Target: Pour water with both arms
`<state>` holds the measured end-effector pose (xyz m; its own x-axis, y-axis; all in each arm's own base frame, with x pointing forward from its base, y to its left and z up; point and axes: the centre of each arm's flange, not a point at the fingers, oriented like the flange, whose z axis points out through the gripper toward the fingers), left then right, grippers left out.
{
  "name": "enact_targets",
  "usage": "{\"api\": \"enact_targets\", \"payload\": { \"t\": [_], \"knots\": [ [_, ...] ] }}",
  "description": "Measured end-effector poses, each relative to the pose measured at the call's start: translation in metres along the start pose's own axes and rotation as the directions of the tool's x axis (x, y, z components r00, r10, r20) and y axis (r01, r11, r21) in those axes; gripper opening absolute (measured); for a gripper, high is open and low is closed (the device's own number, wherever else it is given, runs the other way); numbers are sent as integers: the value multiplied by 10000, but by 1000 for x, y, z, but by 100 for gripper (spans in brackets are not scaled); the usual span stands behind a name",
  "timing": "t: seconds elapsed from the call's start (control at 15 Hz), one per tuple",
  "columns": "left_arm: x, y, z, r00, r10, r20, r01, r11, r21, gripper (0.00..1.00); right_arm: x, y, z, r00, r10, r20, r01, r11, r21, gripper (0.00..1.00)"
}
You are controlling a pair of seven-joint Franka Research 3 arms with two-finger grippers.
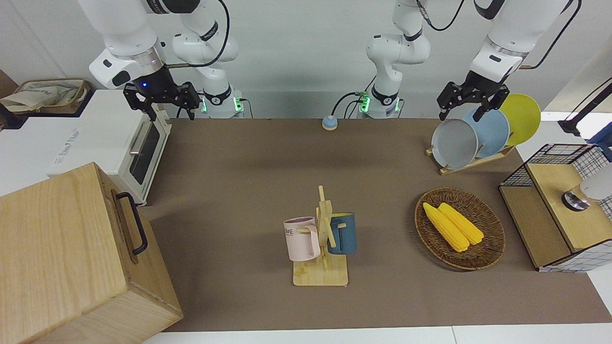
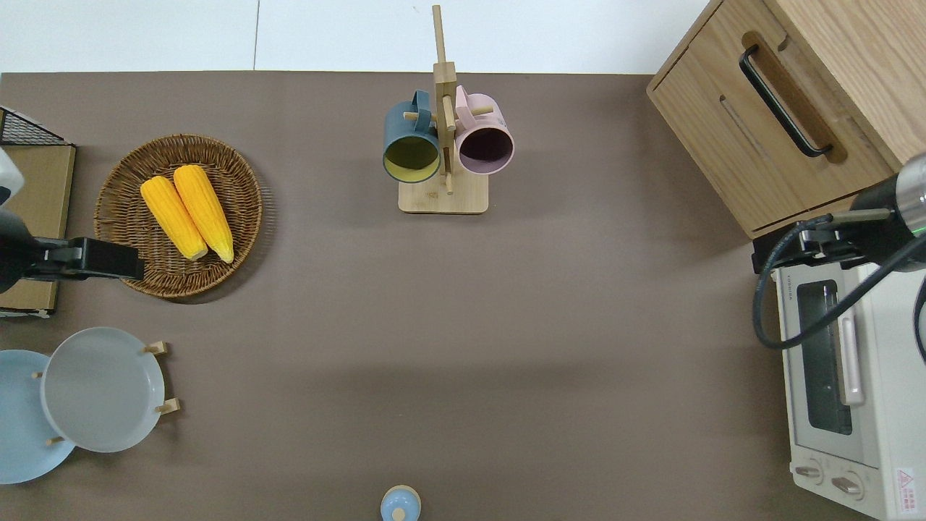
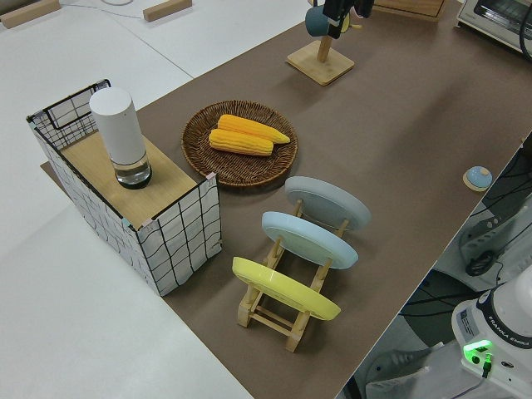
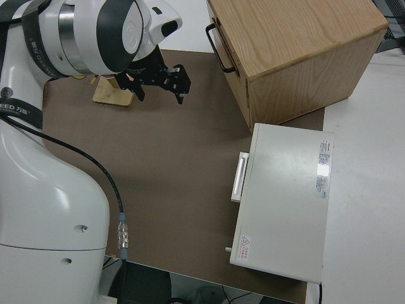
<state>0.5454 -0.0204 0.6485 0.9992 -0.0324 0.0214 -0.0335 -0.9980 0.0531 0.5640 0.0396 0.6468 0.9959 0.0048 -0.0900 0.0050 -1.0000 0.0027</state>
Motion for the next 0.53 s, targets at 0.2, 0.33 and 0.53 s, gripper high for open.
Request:
{"api": "enact_targets", "payload": {
  "t": [0.2,0.33,0.53],
  "knots": [
    [1,1,1,10000,38,28,-38,10000,2,100,0,0,0,10000,-7,-1,7,10000,0,100],
    [1,2,2,10000,51,33,-51,10000,2,100,0,0,0,10000,-10,-2,10,10000,0,100],
    [0,3,2,9999,78,67,-78,10000,2,100,0,1,0,10000,11,-3,-11,10000,0,100]
  ]
}}
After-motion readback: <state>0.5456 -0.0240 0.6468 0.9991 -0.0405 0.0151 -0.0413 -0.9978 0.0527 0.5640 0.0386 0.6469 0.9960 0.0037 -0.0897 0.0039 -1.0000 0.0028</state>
